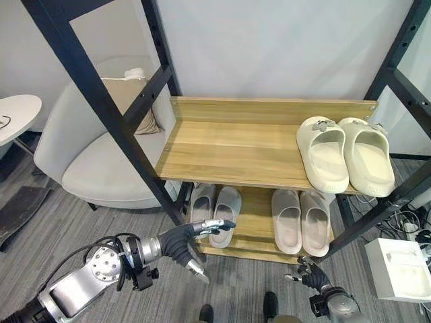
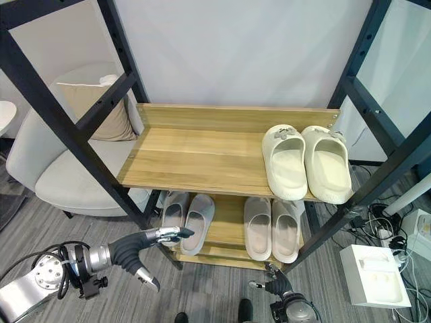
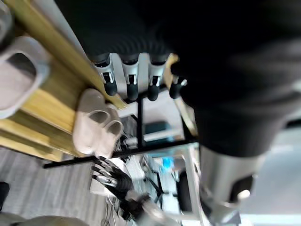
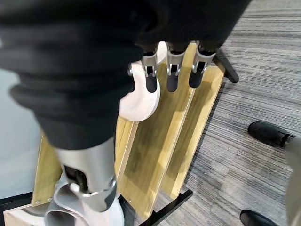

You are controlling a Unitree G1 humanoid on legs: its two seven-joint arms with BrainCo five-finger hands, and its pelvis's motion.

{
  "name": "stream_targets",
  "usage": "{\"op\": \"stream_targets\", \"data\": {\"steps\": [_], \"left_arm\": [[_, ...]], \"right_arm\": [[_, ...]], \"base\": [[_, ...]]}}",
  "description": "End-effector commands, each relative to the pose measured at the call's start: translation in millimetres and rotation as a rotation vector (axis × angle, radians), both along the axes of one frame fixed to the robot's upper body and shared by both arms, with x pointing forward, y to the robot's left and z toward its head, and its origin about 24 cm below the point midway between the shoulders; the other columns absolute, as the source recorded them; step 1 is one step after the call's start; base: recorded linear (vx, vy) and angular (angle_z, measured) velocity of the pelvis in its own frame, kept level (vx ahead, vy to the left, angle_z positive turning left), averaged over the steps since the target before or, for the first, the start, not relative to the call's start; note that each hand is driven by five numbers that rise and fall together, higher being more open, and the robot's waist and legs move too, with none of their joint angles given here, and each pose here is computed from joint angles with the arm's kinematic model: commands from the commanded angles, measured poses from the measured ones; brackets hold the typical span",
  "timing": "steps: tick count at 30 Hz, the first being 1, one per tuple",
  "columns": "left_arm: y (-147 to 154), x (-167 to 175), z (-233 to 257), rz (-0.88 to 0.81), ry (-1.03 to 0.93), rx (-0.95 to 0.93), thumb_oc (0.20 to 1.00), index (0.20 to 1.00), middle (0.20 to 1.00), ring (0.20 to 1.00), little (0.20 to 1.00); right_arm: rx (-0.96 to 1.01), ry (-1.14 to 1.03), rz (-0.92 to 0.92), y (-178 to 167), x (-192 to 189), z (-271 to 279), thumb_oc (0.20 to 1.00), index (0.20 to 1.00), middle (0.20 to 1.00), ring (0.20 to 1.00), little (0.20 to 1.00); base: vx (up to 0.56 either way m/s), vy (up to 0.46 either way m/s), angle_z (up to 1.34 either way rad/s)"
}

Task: Arrange the slippers neatly on the shoe rack.

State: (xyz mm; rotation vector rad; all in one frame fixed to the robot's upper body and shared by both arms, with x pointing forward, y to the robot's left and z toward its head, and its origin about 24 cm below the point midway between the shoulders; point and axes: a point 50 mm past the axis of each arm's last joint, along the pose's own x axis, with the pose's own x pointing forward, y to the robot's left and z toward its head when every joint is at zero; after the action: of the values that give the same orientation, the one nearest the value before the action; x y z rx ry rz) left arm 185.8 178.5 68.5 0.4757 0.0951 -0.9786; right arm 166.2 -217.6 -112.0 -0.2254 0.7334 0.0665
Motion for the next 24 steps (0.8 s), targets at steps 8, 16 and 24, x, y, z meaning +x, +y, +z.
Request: {"op": "stream_targets", "data": {"steps": [8, 16, 24], "left_arm": [[29, 5, -96, 0.702, 0.141, -0.104, 1.0, 1.0, 1.0, 1.0, 1.0], [18, 18, -134, 1.087, 0.305, -0.297, 1.0, 1.0, 1.0, 1.0, 1.0], [8, 32, -139, 1.152, 0.327, -0.317, 1.0, 1.0, 1.0, 1.0, 1.0]], "right_arm": [[0.075, -0.166, -0.057, 9, 30, 23, 1.0, 1.0, 1.0, 1.0, 1.0], [0.05, -0.19, -0.133, 9, 31, 24, 1.0, 1.0, 1.0, 1.0, 1.0], [0.044, -0.197, -0.144, 14, 34, 24, 1.0, 1.0, 1.0, 1.0, 1.0]], "base": [[0.0, 0.0, 0.0], [0.0, -0.001, 0.06], [0.0, -0.003, -0.03]]}}
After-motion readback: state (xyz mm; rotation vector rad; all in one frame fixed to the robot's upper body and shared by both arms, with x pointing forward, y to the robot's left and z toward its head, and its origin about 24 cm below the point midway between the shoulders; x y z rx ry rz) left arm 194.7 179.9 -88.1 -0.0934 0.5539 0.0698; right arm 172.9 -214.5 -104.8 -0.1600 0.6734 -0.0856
